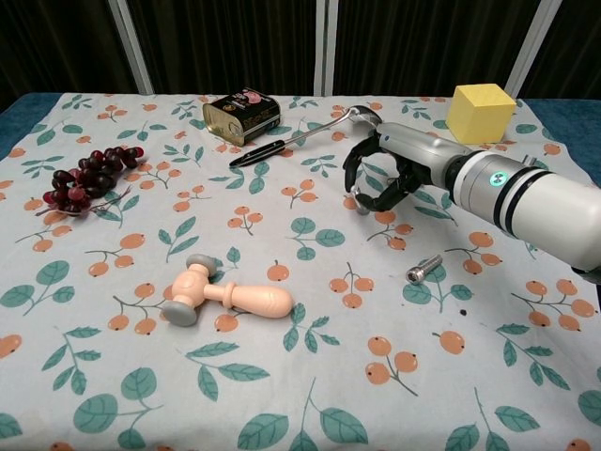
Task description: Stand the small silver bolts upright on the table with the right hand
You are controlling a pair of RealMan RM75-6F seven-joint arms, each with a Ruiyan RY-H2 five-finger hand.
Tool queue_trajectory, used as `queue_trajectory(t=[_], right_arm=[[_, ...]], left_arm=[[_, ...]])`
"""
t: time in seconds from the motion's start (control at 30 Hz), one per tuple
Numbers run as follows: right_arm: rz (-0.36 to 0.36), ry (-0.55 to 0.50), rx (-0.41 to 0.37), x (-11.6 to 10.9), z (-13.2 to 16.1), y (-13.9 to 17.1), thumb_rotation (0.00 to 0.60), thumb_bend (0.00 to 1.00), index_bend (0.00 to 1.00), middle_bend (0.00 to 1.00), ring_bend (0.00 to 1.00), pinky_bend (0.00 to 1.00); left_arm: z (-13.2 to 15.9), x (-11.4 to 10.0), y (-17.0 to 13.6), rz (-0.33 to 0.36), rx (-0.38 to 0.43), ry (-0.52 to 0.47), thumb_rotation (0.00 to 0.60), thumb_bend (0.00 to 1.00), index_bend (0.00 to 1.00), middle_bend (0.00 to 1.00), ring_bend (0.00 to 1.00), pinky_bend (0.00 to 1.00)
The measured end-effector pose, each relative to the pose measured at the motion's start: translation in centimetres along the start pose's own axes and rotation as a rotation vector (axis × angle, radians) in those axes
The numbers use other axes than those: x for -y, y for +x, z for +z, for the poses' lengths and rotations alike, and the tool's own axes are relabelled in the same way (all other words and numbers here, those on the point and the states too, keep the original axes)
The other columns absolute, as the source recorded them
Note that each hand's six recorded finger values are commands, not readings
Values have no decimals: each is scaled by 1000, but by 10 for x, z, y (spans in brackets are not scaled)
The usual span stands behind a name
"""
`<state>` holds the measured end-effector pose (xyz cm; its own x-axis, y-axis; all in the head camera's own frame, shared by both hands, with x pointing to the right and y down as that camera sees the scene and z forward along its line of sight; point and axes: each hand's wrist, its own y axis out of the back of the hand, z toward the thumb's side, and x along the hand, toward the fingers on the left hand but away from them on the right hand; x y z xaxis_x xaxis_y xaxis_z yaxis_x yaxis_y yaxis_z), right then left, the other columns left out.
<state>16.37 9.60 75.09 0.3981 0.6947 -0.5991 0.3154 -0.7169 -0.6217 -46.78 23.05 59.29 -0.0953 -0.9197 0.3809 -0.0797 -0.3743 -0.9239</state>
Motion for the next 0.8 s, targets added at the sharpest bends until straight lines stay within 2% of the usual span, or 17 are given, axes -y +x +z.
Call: queue_trajectory(t=[0.8], right_arm=[[6,-17,13,-2,-8,3,600,358,412,200,0,0]], left_arm=[[1,-1,-1,1,2,2,600,0,132,68,0,0]])
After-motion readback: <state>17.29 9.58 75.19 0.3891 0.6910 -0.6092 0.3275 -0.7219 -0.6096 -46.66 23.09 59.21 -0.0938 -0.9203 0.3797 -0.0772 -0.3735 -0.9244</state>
